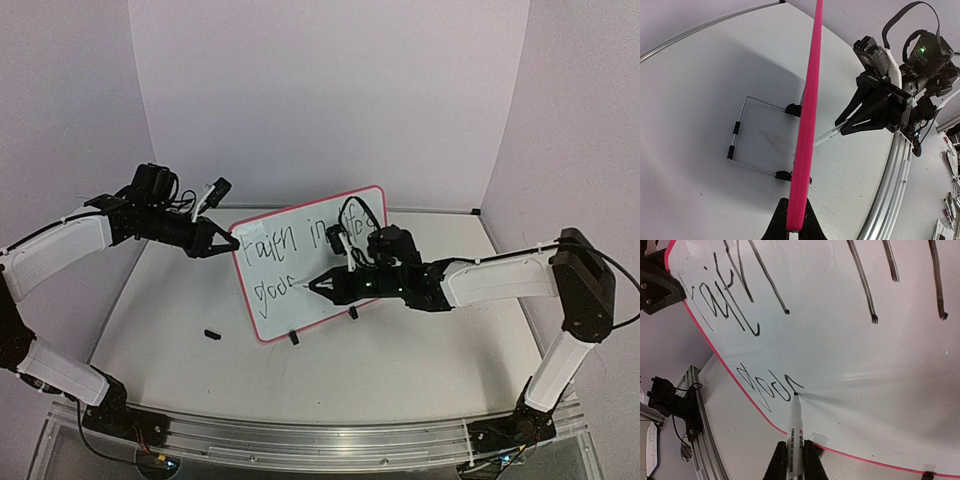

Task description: Write a sentence on the whiteboard

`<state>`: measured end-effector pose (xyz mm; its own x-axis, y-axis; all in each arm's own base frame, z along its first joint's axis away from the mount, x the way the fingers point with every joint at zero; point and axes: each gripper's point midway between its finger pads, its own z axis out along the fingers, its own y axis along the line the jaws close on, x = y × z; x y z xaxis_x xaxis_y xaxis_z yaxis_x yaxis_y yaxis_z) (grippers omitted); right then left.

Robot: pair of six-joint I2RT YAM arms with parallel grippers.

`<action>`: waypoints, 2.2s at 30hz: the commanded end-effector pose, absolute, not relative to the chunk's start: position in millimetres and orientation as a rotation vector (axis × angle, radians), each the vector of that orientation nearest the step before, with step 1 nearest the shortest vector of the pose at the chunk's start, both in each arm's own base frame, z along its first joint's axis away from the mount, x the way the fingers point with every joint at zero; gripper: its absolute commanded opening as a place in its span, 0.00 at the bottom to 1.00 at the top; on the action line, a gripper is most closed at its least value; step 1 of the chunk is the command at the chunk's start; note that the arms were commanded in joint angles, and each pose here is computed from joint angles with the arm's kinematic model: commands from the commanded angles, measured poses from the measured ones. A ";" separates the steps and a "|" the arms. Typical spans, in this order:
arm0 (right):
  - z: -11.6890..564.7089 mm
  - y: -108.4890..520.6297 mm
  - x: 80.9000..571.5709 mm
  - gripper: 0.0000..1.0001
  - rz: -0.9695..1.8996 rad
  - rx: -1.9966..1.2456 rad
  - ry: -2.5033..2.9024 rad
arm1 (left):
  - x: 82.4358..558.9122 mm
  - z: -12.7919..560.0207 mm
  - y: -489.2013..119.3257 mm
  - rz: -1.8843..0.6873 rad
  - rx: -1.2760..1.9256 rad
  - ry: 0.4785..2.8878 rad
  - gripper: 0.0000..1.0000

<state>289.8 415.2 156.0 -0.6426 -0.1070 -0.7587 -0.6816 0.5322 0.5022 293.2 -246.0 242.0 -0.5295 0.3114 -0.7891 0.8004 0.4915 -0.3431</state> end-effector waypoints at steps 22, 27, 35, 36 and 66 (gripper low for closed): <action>218.1 404.8 318.2 0.00 0.979 -0.564 1.958 | 297.4 221.0 -241.0 -0.887 0.904 2.141 0.00; 232.3 405.0 321.5 0.00 0.975 -0.563 1.921 | 297.3 221.1 -241.0 -0.888 0.904 2.141 0.00; 224.1 408.7 320.5 0.00 0.993 -0.575 1.937 | 297.4 221.2 -241.1 -0.888 0.904 2.141 0.00; 219.6 408.2 319.4 0.00 0.996 -0.575 1.949 | 297.4 220.8 -241.1 -0.888 0.904 2.142 0.00; 141.2 386.7 301.5 0.00 0.942 -0.551 2.164 | 297.4 220.0 -242.1 -0.898 0.904 2.144 0.00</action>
<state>292.9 400.3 143.4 -0.6736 -0.1154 -0.7300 -0.6406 0.5839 0.4987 294.5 -246.7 241.9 -0.5328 0.3067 -0.7887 0.7979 0.4926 -0.3474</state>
